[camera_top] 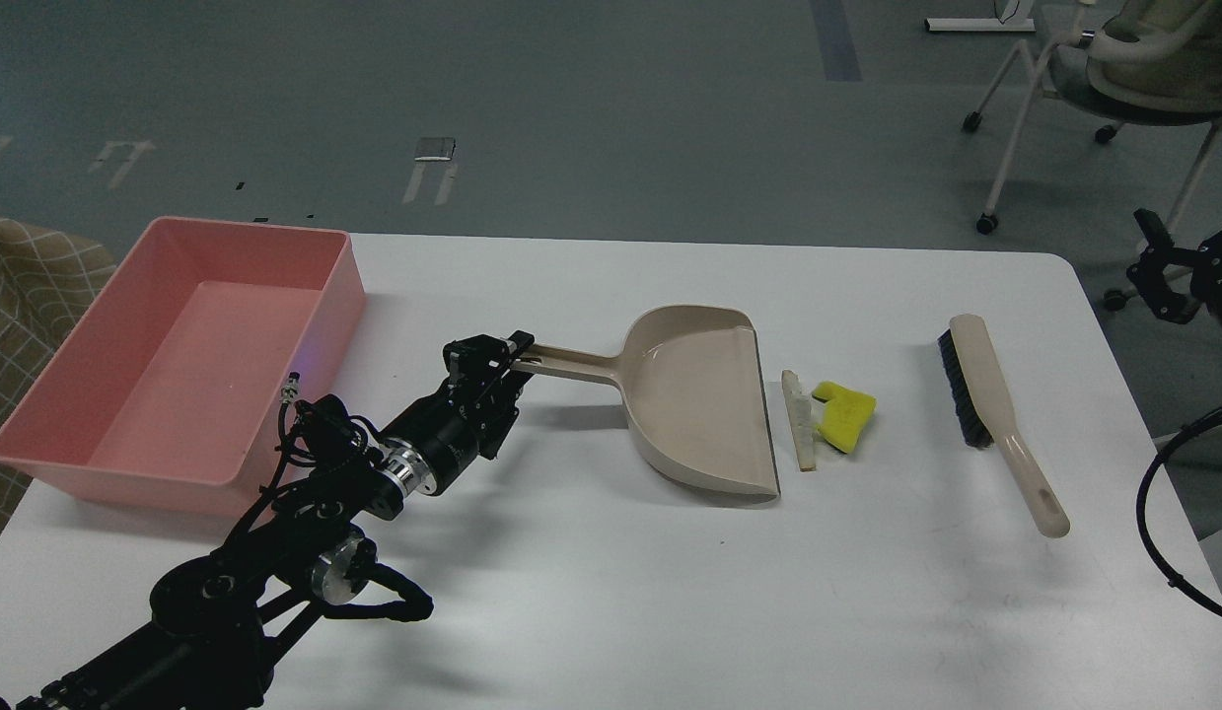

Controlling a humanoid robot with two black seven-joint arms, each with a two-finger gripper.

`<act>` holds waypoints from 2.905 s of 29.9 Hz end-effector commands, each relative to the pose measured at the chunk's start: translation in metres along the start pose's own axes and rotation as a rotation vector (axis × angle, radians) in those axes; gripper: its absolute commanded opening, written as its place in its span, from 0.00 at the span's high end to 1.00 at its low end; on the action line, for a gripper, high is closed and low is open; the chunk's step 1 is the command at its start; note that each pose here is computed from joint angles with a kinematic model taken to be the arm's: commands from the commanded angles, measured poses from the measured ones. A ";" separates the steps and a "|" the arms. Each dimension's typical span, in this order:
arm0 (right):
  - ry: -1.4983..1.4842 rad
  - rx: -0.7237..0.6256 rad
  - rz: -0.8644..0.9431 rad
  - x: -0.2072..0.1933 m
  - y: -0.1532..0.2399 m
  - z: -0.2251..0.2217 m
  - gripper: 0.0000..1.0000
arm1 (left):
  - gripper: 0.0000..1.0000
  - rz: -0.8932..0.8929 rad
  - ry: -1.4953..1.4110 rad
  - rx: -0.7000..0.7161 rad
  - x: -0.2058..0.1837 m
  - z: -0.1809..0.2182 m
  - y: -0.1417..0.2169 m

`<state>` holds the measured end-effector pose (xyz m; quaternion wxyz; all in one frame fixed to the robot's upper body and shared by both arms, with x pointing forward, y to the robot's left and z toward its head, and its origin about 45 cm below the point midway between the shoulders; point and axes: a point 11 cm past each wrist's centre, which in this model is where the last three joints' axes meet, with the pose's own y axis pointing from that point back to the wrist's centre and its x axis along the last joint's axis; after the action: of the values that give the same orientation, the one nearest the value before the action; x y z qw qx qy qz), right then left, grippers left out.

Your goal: Sweep and dump garbage into bin

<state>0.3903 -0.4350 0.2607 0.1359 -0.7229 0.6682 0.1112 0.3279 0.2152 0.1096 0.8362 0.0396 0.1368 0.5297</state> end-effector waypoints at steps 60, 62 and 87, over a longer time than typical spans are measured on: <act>1.404 -0.751 -0.505 -0.024 0.103 0.111 0.29 | 0.95 -0.129 -0.361 -0.088 0.014 0.018 0.027; 1.414 -0.749 -0.504 -0.025 0.102 0.111 0.29 | 0.95 -0.128 -0.360 -0.087 0.014 0.018 0.028; 1.447 -0.759 -0.556 -0.035 0.107 0.125 1.00 | 0.95 -0.124 -0.358 -0.090 0.016 0.019 0.029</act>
<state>0.2826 -0.3688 0.1485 -0.5559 -0.7472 0.3077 -0.1951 0.3152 0.2441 0.1311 0.8778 0.0860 -0.0349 0.4700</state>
